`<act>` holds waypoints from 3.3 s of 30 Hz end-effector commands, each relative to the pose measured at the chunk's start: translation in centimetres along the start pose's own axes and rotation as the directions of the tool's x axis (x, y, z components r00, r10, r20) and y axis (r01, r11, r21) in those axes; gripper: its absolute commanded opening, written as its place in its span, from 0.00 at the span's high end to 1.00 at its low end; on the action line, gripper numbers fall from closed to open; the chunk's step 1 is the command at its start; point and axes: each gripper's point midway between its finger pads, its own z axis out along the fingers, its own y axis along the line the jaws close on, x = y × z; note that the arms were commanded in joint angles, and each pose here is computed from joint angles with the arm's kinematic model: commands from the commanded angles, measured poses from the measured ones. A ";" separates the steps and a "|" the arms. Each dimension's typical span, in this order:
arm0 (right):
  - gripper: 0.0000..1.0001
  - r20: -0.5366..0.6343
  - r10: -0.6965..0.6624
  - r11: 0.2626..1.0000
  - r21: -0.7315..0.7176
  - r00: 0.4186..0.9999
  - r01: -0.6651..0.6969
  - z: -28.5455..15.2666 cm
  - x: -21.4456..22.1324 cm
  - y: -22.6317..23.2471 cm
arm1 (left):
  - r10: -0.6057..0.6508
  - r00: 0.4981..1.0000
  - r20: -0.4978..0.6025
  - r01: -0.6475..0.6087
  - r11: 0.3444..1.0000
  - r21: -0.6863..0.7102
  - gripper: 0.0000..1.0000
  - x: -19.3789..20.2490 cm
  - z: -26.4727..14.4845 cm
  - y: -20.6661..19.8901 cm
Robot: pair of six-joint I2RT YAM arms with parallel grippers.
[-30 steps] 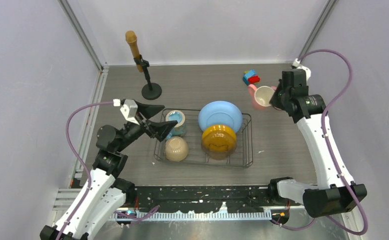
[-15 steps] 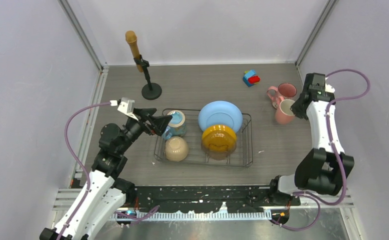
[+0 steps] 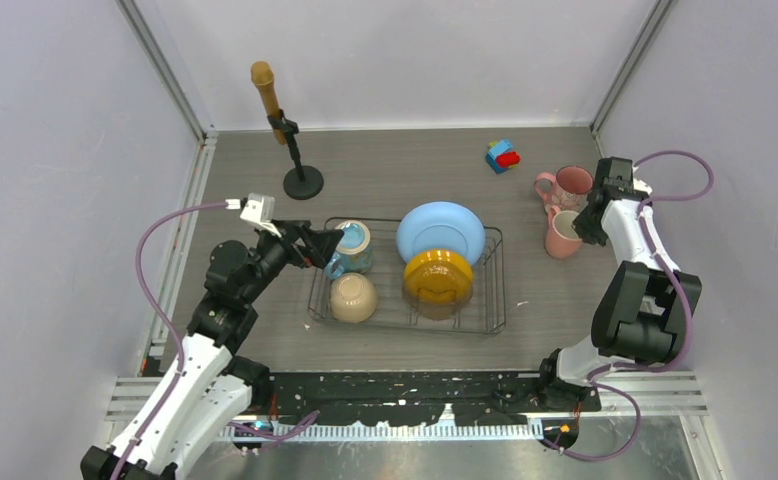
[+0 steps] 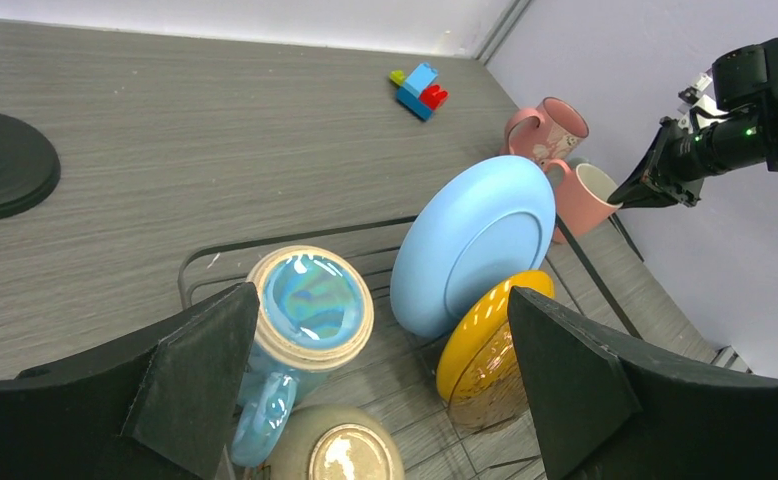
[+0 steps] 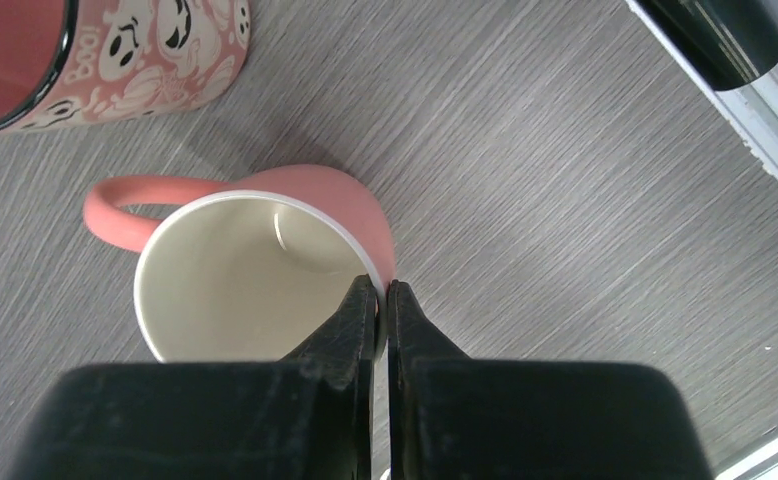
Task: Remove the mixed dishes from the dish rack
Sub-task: Place the cup at the center of the board, then pick up the cup from the dish rack.
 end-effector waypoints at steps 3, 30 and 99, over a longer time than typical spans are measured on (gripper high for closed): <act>0.85 0.102 0.016 0.999 -0.032 0.995 -0.013 0.3 -2.9 1.1 | 0.029 0.999 0.023 -0.028 0.999 -0.015 0.00 -1.0 0.3 0.1; 0.00 0.420 0.040 0.874 -0.454 0.907 0.172 -18.3 -3.1 7.2 | 0.030 0.950 -0.310 -0.028 1.000 0.012 0.00 3.7 0.3 0.0; 0.00 0.458 0.095 0.774 -0.592 0.884 0.224 -20.6 -0.9 7.1 | 0.248 0.838 -0.485 -0.289 0.957 -0.010 1.00 6.8 5.1 0.1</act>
